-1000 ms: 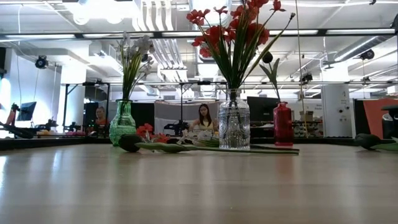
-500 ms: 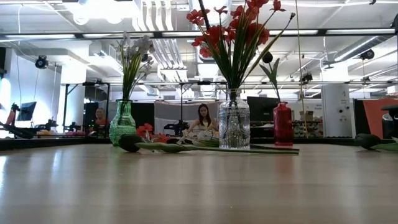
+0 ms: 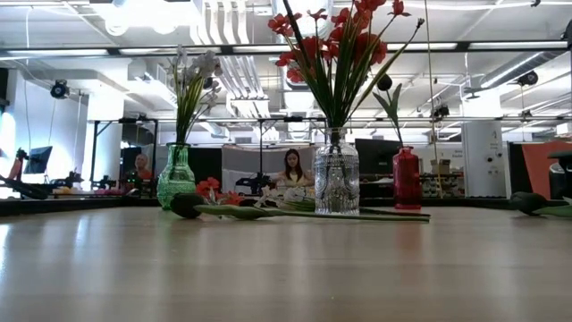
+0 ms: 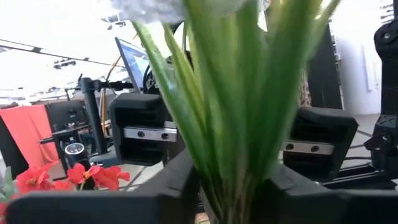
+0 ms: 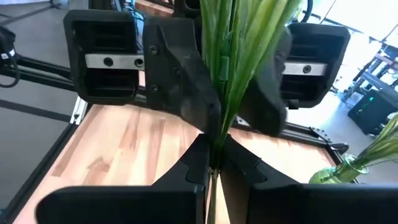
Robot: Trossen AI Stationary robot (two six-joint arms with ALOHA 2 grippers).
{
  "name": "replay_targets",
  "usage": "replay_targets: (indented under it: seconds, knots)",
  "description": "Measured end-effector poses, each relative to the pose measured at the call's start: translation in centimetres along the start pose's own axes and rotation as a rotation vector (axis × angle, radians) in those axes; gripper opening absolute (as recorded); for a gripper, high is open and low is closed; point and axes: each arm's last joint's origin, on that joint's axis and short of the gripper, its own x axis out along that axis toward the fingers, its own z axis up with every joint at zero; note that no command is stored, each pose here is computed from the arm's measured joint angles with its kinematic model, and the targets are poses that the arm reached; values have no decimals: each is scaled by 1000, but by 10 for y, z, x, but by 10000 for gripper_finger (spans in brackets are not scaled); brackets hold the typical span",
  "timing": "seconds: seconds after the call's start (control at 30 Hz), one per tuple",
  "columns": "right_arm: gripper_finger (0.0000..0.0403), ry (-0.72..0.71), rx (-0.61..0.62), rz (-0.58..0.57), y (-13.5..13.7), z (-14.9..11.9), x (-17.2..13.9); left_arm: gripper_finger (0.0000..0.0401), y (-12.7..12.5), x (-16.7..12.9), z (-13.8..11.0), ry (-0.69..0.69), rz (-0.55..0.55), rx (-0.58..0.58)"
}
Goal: Sort flowers into vase by color
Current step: Put the bottom white flower into the green vase
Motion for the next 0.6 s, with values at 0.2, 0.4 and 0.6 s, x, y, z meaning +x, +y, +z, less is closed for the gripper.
replay_targets:
  seconds: [0.2,0.4,0.6]
  knots:
    - [75,16,15,-9,-2,0,-2,7,1,0,0,15,22,5]
    - [156,60,70,-11,-10,2,-13,11,7,-1,4,67,163,18]
    - [202,88,123,8,-20,8,-32,4,24,-9,15,172,380,65]
